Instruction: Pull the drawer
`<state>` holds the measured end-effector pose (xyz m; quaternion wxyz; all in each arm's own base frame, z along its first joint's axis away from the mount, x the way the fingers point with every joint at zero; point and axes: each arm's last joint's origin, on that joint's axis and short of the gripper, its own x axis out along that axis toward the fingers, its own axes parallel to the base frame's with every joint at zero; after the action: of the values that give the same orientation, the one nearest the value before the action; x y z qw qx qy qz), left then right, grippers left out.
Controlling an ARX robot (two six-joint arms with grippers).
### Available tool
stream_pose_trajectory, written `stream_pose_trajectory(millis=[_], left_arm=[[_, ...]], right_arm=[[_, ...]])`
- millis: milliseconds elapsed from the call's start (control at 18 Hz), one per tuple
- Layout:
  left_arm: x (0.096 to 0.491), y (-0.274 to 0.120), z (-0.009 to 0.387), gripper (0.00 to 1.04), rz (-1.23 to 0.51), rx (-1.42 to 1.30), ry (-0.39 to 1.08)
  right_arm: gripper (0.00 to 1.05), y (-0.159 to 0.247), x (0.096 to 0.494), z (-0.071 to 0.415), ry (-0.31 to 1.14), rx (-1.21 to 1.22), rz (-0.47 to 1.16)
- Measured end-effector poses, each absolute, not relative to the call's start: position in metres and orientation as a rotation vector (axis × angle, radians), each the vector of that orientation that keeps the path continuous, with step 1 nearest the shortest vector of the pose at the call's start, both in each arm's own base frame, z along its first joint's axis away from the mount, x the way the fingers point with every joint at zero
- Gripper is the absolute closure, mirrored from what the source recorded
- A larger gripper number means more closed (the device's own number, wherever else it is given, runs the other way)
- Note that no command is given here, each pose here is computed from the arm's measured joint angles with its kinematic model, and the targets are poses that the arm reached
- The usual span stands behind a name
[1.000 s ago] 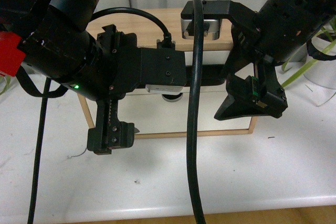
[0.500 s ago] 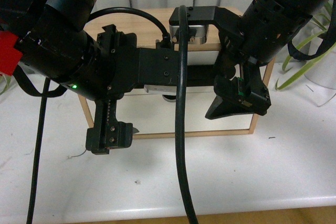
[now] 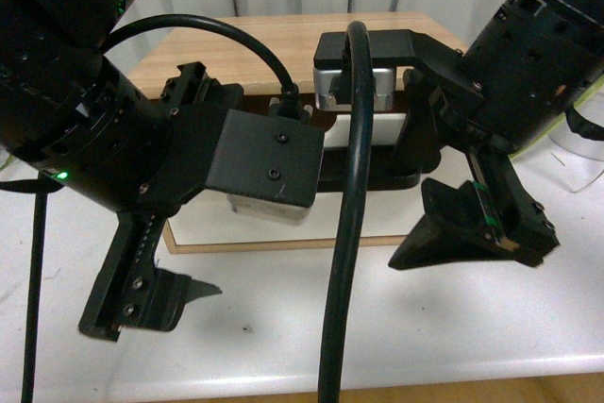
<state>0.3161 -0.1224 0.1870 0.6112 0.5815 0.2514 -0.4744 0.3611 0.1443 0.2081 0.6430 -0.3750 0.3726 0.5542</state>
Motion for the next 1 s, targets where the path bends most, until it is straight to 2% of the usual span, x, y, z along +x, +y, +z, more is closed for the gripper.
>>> stream_pose_trajectory(millis=[167,333,611,722,1000], left_arm=[[0.294,-0.120,0.189,0.07,-1.153,1.372,0.571],[0.280,-0.119,0.188,0.07,-1.139,1.357,0.529],[0.259,-0.109,0.222,0.07,-0.897,1.169,0.216],[0.246,-0.097,0.229,0.07,-0.812,1.084,0.164],[0.197,-0.037,0.200,0.07,-0.611,0.734,0.199]], right_arm=[[0.07,0.145,0.332,0.210,0.839,-0.871,1.292],[0.07,0.143,0.311,0.211,0.797,-0.856,1.270],[0.07,0.120,0.278,0.233,0.559,-0.791,1.105],[0.07,0.103,0.266,0.236,0.497,-0.781,0.987],[0.07,0.032,0.217,0.229,0.331,-0.639,0.416]])
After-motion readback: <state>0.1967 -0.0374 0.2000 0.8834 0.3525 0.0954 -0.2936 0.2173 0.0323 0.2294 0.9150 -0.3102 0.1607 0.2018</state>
